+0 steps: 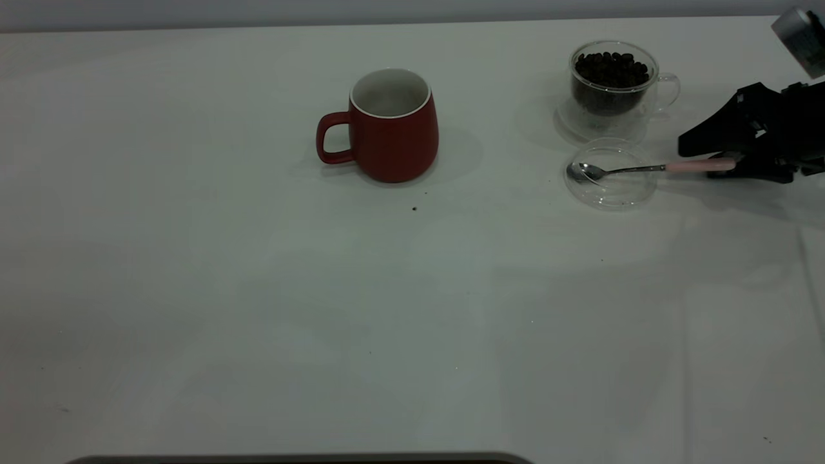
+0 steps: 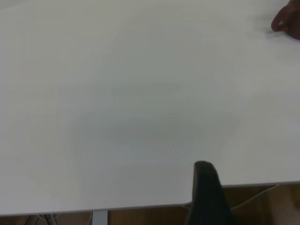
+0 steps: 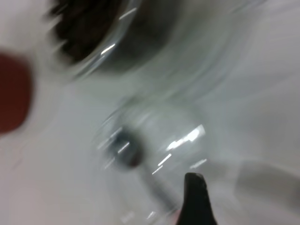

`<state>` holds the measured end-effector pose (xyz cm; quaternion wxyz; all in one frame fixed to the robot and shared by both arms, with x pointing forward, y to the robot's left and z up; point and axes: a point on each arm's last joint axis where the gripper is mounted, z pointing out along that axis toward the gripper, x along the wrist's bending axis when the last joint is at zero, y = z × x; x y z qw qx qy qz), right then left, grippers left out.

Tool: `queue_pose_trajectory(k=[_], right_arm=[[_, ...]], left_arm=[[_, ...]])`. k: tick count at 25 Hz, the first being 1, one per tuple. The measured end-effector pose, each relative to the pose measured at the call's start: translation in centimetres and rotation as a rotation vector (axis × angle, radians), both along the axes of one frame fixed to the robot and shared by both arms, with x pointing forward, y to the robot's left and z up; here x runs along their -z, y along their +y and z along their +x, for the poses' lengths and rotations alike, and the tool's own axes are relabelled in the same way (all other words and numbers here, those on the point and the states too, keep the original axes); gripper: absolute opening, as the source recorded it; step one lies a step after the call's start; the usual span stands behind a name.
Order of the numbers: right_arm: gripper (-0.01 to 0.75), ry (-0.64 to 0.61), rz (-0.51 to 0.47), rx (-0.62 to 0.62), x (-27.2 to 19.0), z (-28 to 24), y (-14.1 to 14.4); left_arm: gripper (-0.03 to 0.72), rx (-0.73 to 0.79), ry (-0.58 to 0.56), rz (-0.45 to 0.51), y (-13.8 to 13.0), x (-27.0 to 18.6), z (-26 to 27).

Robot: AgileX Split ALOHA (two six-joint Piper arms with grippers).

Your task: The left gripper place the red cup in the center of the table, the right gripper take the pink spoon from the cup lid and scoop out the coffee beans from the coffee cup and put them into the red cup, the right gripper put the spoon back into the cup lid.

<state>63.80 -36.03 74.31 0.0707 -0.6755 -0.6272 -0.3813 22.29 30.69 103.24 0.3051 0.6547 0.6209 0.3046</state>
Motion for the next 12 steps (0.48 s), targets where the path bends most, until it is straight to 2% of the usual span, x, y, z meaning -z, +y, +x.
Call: queue_pose_trajectory(k=[3,6,12], right_arm=[[0.584,-0.018,-0.025,0.087,0.0,0.5,-0.5],[0.583,-0.027,0.012,0.152,-0.2,0.9,-0.6],[0.583,-0.102,0.09,0.158,-3.3,1.8,-0.6]], left_arm=[[0.538,0.0,0.0,0.0,0.0,0.0,0.0],[0.538,0.0,0.0,0.0,0.0,0.0,0.0],[0.538,0.0,0.0,0.0,0.0,0.0,0.0]])
